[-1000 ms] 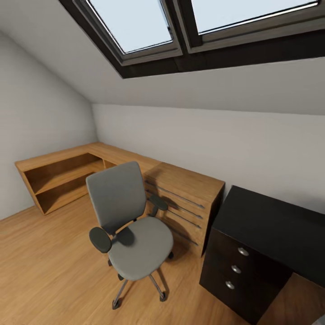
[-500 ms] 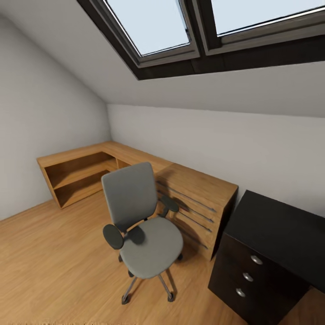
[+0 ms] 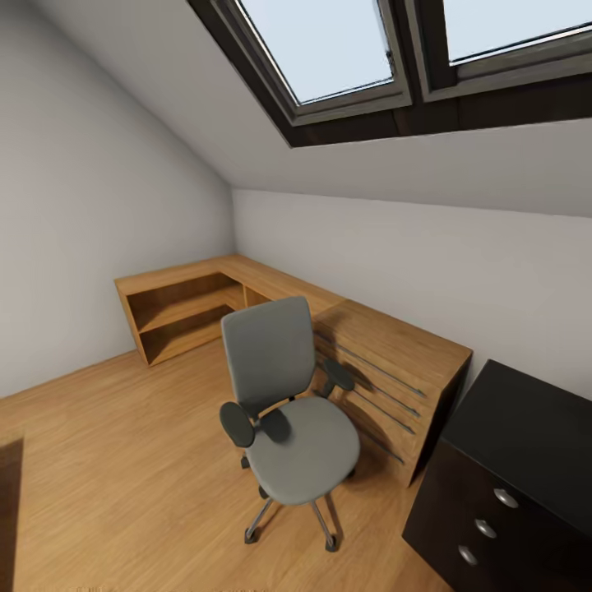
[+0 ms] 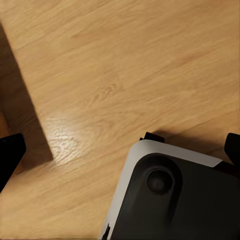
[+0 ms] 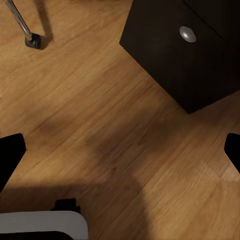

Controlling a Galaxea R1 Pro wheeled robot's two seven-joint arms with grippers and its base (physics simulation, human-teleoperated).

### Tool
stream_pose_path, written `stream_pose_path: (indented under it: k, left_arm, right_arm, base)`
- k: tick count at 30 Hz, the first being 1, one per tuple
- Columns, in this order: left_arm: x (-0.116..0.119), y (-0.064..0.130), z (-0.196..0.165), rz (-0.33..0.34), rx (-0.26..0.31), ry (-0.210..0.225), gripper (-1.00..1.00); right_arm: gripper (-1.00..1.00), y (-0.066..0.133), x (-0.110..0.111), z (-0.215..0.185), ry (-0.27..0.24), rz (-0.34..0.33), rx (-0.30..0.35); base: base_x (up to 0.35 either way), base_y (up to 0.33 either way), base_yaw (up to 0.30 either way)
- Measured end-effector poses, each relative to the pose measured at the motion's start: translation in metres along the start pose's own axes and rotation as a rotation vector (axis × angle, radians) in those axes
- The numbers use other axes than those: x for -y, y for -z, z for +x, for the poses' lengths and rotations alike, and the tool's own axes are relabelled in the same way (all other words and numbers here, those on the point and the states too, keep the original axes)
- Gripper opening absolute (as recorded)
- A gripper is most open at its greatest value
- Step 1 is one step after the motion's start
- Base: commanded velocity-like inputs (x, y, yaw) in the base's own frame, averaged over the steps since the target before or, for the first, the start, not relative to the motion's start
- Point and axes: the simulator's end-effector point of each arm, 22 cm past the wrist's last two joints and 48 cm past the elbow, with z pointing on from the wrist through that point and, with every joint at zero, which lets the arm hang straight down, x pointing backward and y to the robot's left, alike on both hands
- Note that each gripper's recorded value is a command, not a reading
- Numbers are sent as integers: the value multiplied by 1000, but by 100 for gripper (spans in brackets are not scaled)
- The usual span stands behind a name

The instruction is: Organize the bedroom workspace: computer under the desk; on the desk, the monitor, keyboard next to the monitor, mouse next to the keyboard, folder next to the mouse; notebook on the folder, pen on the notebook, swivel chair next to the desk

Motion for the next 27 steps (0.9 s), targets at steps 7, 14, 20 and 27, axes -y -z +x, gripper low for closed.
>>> stream_pose_path:
  k: [7, 14, 20, 27]
  left_arm:
    - [-2, 8, 0, -1, -5, -1, 100]
    - [-3, 15, 0, -2, -9, -2, 100]
    - [-6, 21, 0, -5, -12, -2, 100]
    - [-6, 28, -1, -2, -11, -4, 100]
  right_arm:
    - [100, 7, 2, -2, 1, 0, -1]
    - [100, 14, 4, -4, 0, 0, 2]
    - [100, 21, 2, -5, 0, -5, -1]
    - [100, 29, -16, -6, -8, -32, -10]
  base:
    - [0, 0, 257]
    - [0, 0, 257]
    - [0, 0, 254]
    - [0, 0, 248]
